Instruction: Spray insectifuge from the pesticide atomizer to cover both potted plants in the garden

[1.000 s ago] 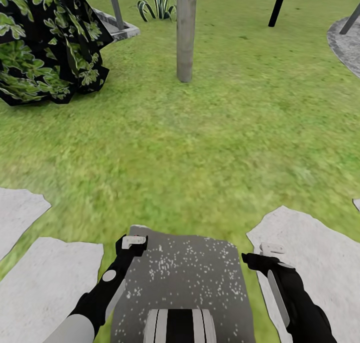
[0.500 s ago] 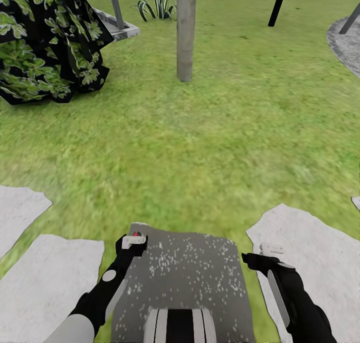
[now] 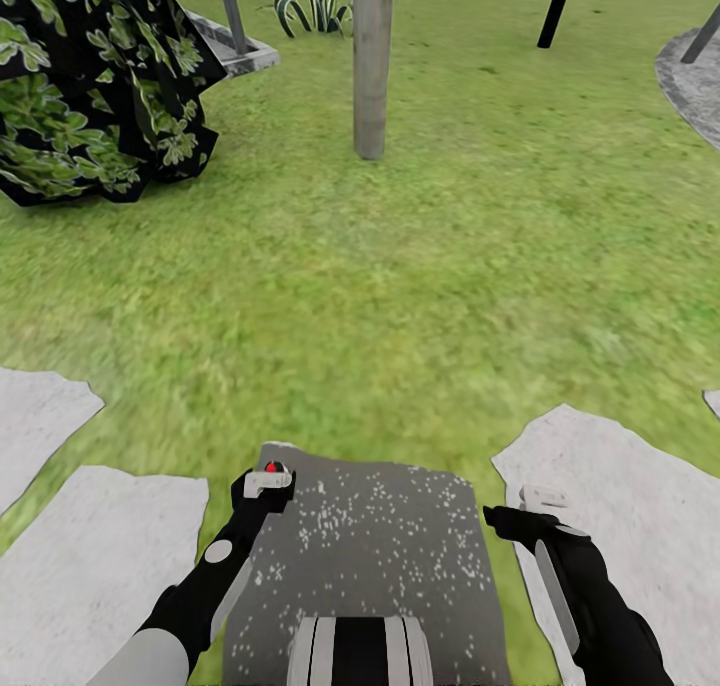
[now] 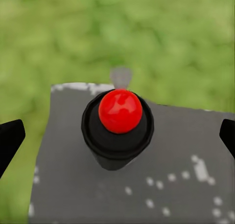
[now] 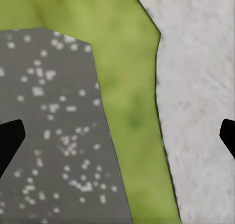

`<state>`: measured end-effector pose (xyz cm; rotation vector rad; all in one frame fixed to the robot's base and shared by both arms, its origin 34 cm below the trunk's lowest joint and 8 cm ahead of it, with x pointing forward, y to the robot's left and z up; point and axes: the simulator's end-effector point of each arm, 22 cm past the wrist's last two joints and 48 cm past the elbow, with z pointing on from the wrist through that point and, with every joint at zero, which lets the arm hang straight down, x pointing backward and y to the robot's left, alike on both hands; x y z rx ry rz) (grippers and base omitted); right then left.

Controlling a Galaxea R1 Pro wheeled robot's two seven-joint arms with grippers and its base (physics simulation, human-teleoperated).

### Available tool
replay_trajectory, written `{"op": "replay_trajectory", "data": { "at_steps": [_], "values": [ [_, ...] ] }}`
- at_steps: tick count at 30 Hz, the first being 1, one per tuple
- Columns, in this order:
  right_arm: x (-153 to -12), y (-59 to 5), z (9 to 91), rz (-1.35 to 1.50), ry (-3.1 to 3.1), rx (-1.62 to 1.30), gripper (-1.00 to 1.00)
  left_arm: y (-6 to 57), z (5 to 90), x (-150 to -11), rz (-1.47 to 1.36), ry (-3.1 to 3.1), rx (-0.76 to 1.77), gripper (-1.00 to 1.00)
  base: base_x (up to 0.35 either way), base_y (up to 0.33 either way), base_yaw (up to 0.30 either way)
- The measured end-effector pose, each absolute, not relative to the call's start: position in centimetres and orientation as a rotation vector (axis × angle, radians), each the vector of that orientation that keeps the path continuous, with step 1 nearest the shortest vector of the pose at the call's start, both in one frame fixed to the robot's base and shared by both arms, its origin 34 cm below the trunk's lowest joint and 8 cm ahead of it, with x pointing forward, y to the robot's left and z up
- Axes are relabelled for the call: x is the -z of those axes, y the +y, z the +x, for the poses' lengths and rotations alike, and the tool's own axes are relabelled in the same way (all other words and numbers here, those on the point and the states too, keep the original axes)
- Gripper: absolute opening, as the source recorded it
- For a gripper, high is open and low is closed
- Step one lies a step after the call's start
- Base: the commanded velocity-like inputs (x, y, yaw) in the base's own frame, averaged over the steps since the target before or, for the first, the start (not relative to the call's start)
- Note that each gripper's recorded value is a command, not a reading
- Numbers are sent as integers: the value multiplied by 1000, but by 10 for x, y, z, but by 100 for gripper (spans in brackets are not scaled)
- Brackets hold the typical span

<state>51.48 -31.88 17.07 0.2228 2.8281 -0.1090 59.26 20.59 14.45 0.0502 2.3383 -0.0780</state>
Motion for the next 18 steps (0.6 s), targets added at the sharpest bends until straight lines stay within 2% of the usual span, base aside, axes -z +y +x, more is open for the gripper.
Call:
{"op": "replay_trajectory", "data": {
  "at_steps": [18],
  "values": [
    [-168, -320, 512, 221, 2836, 113, 100, 206, 590, -141, 49, 2344, 78, 100, 0, 0, 0]
  ]
}}
